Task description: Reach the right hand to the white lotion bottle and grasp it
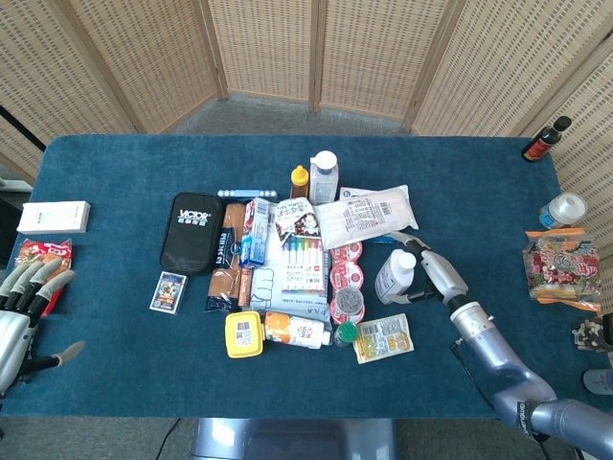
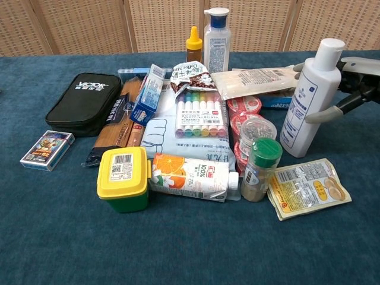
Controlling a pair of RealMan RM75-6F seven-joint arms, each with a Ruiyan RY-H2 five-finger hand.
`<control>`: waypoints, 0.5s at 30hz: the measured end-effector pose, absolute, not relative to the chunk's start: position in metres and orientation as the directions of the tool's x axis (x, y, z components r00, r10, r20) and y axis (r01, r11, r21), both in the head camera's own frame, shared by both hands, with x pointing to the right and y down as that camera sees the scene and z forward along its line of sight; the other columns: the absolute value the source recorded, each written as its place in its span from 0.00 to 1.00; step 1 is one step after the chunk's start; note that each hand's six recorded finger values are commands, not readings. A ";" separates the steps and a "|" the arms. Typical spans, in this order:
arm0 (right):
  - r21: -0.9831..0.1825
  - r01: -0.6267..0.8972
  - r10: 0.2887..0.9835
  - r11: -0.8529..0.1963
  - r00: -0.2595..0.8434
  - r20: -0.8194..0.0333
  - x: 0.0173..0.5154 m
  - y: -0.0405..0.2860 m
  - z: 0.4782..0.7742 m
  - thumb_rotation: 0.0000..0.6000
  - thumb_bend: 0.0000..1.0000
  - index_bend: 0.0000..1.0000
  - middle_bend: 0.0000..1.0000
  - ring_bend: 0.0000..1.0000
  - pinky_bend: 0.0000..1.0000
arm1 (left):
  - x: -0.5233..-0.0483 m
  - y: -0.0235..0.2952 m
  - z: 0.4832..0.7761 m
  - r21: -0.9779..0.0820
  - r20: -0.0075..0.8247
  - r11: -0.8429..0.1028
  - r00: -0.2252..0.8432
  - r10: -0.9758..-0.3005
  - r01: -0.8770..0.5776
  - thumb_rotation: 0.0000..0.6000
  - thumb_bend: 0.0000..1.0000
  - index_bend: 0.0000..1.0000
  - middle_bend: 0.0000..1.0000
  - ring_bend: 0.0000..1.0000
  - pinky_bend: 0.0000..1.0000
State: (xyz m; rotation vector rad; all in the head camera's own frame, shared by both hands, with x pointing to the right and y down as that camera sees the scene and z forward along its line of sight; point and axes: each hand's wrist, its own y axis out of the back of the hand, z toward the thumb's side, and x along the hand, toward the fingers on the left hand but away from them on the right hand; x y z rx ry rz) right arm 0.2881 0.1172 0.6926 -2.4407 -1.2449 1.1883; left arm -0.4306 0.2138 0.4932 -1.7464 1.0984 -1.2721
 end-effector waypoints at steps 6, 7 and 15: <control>-0.470 0.657 0.781 -0.589 0.315 -0.539 0.284 0.112 0.696 1.00 0.10 0.36 0.76 0.65 0.26 | -0.434 0.222 0.499 -0.879 0.388 -0.411 0.140 -0.911 -0.241 1.00 0.16 0.13 0.01 0.00 0.00; -0.473 0.663 0.789 -0.580 0.310 -0.531 0.283 0.111 0.696 1.00 0.12 0.44 0.86 0.76 0.36 | -0.435 0.224 0.501 -0.877 0.393 -0.415 0.136 -0.909 -0.242 1.00 0.16 0.13 0.01 0.00 0.00; -0.474 0.704 0.819 -0.529 0.277 -0.502 0.289 0.110 0.697 1.00 0.18 0.59 1.00 0.98 0.60 | -0.439 0.229 0.509 -0.862 0.419 -0.437 0.123 -0.900 -0.256 1.00 0.16 0.13 0.01 0.00 0.00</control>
